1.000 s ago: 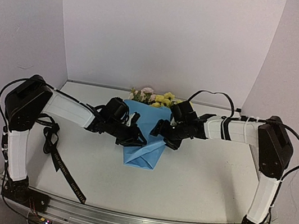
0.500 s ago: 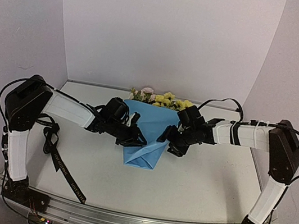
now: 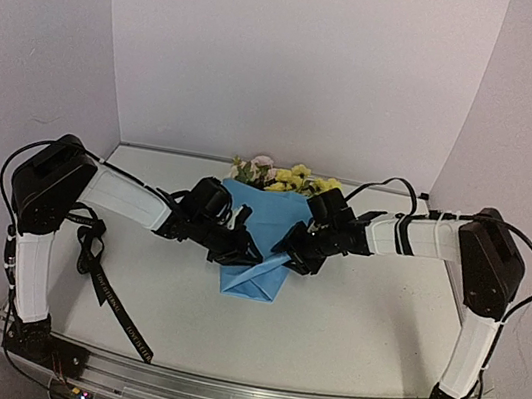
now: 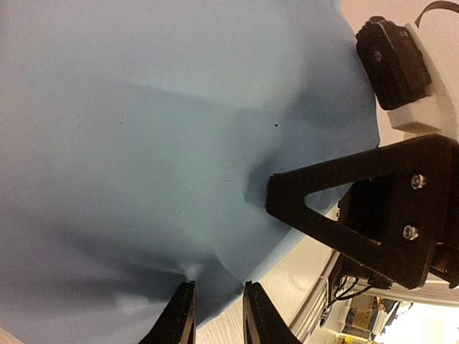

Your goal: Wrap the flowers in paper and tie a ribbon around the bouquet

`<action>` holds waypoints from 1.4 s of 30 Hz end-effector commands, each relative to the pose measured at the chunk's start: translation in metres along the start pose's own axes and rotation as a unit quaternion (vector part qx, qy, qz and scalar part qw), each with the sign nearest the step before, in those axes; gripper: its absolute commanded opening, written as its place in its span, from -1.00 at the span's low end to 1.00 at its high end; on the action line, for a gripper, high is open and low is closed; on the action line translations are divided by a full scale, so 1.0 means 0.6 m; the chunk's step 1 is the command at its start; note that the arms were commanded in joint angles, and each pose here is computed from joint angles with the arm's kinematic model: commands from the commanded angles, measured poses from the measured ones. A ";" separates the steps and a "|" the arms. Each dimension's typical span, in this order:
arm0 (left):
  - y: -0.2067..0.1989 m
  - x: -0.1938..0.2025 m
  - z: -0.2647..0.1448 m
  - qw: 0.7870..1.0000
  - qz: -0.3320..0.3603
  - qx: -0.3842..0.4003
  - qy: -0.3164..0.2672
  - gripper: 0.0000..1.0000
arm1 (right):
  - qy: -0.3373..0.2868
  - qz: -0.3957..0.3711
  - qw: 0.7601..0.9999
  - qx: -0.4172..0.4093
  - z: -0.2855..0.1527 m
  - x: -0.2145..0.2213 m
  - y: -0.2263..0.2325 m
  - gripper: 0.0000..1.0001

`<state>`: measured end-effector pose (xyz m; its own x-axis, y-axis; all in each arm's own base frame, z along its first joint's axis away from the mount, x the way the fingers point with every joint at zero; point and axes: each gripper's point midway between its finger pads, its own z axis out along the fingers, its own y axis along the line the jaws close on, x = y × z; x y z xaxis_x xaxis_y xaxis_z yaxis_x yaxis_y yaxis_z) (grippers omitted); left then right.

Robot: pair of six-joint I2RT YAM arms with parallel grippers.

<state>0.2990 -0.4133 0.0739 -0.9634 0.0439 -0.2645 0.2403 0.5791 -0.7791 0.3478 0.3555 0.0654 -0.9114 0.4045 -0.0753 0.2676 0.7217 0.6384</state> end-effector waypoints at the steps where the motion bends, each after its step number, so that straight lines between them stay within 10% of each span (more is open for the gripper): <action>1: -0.033 -0.005 0.006 0.999 0.020 0.031 0.003 -0.52 | -0.009 -0.013 0.999 -0.031 0.003 -0.021 0.040 -0.43; 8: -0.036 0.010 0.019 0.999 0.021 0.038 0.022 -0.52 | -0.028 -0.058 0.997 -0.041 -0.009 -0.032 0.057 -1.00; 25: -0.016 0.017 0.044 0.999 0.015 0.014 0.037 -0.53 | -0.063 -0.099 0.993 0.004 -0.048 -0.027 -0.007 -0.35; 42: -0.022 0.020 0.040 0.999 0.027 0.013 0.043 -0.53 | -0.071 -0.105 0.990 0.061 -0.010 -0.039 -0.058 -1.00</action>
<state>0.2853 -0.4309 0.0516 -0.9681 0.1256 -0.2168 0.2489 0.5804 -0.7753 0.3505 0.3254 0.0598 -0.9099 0.3041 -0.2821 0.1101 0.8328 0.5425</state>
